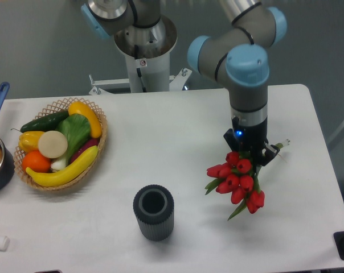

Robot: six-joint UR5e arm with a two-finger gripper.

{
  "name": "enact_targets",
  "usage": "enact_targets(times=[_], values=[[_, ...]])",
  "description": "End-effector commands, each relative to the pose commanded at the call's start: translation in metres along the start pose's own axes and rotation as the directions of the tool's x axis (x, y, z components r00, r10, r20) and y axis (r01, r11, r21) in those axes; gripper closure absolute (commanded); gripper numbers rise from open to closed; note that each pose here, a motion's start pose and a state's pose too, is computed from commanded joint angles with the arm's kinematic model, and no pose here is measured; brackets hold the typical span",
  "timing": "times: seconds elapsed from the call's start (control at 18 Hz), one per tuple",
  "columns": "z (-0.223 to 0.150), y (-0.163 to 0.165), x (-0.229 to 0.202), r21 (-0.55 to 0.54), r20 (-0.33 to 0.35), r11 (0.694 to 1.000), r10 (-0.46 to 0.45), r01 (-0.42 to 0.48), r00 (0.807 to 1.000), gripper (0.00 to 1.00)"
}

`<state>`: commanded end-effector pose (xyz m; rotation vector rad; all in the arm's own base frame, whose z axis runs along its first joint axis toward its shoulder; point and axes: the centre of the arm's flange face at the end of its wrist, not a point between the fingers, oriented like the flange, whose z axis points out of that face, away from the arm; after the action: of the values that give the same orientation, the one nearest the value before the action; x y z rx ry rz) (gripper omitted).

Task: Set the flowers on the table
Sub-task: 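Lower the held red tulips onto the table beside the black vase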

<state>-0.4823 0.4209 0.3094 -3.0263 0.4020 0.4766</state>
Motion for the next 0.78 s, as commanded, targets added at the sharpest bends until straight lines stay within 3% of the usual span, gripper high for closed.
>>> enact_targets(times=[0.39,0.78], values=[[0.053,-0.007,-0.008,-0.010,-0.059,1.000,0.001,-0.001,0.998,0.66],[0.073,-0.018,-0.005,-0.009,-0.085,1.000,0.008,-0.008,0.996,0.65]])
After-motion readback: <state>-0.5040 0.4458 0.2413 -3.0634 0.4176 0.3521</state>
